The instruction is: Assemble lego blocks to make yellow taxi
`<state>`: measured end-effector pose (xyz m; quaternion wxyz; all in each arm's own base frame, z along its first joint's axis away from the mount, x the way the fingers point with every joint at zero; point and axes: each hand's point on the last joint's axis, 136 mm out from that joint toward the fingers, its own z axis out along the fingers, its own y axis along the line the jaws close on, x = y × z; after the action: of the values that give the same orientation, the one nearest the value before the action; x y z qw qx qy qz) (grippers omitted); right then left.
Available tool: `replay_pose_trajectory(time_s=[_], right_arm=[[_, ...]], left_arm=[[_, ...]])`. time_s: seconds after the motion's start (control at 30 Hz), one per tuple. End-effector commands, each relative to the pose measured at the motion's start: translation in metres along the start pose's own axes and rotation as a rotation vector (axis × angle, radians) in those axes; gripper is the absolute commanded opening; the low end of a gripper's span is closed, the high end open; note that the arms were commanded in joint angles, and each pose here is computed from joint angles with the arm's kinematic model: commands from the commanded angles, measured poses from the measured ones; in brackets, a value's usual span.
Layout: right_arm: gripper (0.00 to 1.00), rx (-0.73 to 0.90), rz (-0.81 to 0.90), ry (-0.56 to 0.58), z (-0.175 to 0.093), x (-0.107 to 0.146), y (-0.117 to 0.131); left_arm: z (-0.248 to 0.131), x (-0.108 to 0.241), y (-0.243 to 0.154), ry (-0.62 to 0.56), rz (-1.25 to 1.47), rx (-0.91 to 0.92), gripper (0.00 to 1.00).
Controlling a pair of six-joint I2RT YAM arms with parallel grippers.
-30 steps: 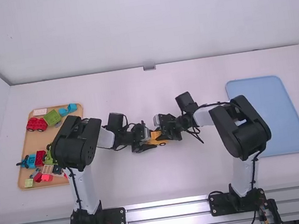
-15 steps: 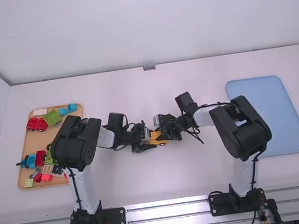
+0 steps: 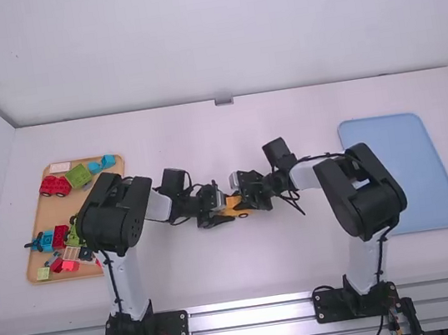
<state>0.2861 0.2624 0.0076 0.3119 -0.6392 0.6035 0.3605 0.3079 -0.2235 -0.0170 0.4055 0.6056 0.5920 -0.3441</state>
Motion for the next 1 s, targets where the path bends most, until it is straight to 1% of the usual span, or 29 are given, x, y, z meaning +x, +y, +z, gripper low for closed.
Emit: replay_pose_trajectory(time_s=[0.0, 0.1, 0.17, 0.33, 0.5, 0.6, 0.7, 0.97], right_arm=[[0.31, -0.024, 0.050, 0.118, 0.016, 0.033, 0.018], [0.32, -0.024, 0.048, 0.115, 0.016, 0.033, 0.018], [0.34, -0.025, 0.049, 0.116, 0.016, 0.033, 0.018], [0.36, -0.025, 0.049, 0.115, 0.016, 0.033, 0.018], [0.37, -0.021, 0.050, 0.110, 0.015, 0.032, 0.017], [0.38, -0.029, 0.060, 0.063, 0.010, 0.027, 0.016], [0.42, -0.039, 0.049, -0.014, 0.002, 0.019, 0.014], [0.44, -0.040, 0.023, -0.138, -0.018, 0.002, 0.010]], left_arm=[[0.006, 0.017, -0.006, 0.065, -0.015, 0.003, 0.27], [0.006, 0.017, -0.006, 0.065, -0.015, 0.003, 0.27], [0.006, 0.017, -0.006, 0.065, -0.015, 0.003, 0.27], [0.006, 0.017, -0.006, 0.065, -0.015, 0.003, 0.26], [0.006, 0.017, -0.006, 0.064, -0.015, 0.003, 0.26], [0.006, 0.017, -0.006, 0.065, -0.016, 0.003, 0.26], [0.006, 0.017, -0.006, 0.065, -0.016, 0.003, 0.26], [0.006, 0.017, -0.006, 0.065, -0.016, 0.003, 0.26]])
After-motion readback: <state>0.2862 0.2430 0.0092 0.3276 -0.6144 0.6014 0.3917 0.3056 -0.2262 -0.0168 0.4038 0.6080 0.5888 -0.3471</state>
